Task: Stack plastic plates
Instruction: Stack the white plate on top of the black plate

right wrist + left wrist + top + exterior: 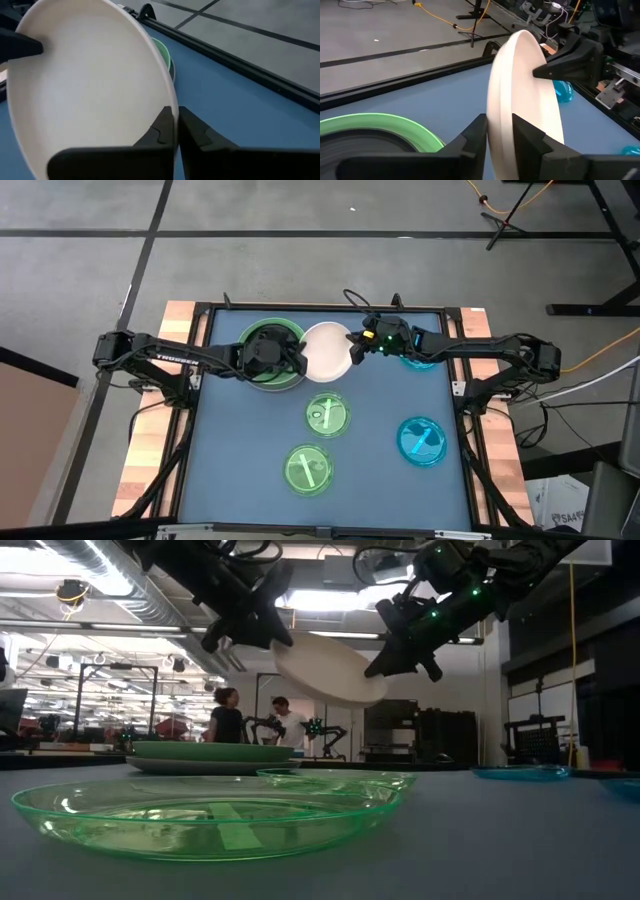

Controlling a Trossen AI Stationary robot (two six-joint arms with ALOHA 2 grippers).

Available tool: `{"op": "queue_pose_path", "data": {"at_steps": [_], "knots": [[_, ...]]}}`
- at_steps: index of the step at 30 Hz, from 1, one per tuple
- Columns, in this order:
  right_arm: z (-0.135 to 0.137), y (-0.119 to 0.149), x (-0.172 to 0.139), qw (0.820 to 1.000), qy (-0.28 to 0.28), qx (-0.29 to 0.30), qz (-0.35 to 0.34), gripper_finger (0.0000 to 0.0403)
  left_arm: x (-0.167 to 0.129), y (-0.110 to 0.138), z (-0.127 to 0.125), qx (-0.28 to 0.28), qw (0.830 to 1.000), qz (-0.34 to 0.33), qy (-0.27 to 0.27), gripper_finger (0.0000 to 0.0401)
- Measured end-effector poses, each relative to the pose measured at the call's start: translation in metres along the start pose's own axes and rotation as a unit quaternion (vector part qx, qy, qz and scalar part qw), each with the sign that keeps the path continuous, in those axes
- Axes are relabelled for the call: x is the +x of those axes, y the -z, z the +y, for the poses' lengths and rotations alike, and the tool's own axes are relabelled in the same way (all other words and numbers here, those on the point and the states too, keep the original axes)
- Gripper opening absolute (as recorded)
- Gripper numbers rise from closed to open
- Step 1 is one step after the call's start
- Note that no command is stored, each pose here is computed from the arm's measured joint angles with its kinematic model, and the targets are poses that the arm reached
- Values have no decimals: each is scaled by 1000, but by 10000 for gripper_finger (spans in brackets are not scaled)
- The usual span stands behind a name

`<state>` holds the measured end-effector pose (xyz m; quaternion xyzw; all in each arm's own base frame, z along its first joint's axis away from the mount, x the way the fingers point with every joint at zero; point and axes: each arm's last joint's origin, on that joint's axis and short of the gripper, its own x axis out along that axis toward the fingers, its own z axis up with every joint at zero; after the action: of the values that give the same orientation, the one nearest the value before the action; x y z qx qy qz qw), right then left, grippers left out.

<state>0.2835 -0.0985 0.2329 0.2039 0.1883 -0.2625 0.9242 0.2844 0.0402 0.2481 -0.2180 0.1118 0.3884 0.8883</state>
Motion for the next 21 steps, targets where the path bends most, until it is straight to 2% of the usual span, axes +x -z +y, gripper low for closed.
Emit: {"op": "queue_pose_path", "data": {"at_steps": [7,21], "knots": [[0,0,0,1000,-1,4,-2,0,0,0,2,3,1000,-4,-14,41],[1,-1,0,1000,-3,5,-3,1,0,0,2,4,1000,-11,-22,36]]}}
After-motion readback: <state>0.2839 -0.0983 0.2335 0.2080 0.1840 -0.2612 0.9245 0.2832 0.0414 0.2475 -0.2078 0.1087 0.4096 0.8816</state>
